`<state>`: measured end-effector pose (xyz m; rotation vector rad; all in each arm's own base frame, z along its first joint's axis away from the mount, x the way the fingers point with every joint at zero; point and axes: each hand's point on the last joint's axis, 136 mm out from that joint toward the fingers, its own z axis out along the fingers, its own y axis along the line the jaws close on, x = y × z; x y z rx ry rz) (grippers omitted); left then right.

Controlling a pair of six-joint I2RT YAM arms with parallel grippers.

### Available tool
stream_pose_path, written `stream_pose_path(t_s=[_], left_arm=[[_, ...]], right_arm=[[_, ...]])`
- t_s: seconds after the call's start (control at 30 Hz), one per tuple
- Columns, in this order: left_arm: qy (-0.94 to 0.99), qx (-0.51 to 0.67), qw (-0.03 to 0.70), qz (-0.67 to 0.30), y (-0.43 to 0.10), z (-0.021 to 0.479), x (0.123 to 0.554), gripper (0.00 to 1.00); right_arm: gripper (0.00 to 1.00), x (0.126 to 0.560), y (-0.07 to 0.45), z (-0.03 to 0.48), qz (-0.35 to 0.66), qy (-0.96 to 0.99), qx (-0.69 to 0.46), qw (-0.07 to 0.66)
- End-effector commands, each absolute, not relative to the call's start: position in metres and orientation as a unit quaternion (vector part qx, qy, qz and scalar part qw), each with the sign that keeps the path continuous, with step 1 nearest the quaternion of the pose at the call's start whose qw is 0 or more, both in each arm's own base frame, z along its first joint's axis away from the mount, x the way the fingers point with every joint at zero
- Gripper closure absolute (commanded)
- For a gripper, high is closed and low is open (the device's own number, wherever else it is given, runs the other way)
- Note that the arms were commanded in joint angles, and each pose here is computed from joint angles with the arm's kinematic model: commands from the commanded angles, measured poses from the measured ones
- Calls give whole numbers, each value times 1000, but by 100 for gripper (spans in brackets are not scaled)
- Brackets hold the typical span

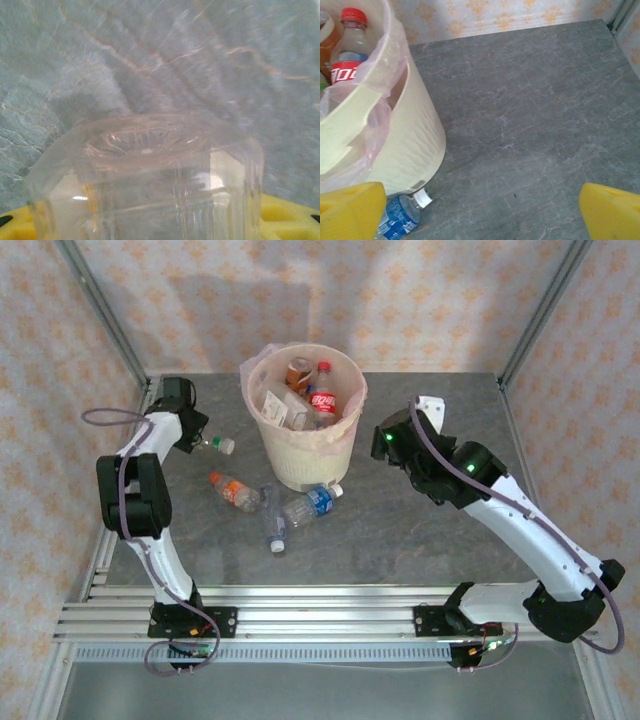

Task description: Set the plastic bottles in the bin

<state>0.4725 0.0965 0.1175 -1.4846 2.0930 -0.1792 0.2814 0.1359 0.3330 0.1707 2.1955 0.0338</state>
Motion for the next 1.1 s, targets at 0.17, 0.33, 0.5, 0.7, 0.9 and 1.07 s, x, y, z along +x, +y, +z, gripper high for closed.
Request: stream_pose_path(t_s=[0.17,0.33,0.5,0.7,0.9,1.07], left_arm=[[780,-468,406,-87,95,271,456,40],[784,-411,445,-135,70,337,444,39],[768,-363,495,-181,36,396,430,38],[743,-313,539,-245,-15,447,423,38],[738,-259,552,-288,-74,476,432,38],[751,-211,545,-308,-128,482,449,38]], right_arm=[[1,282,116,331,-21,878,100,468],[1,282,116,328,-19,879,102,466],[1,282,115,324,-21,878,108,465],[1,280,111,322,-14,875,123,469],[1,275,109,319,0,874,135,466],[1,271,108,318,12,873,142,466]])
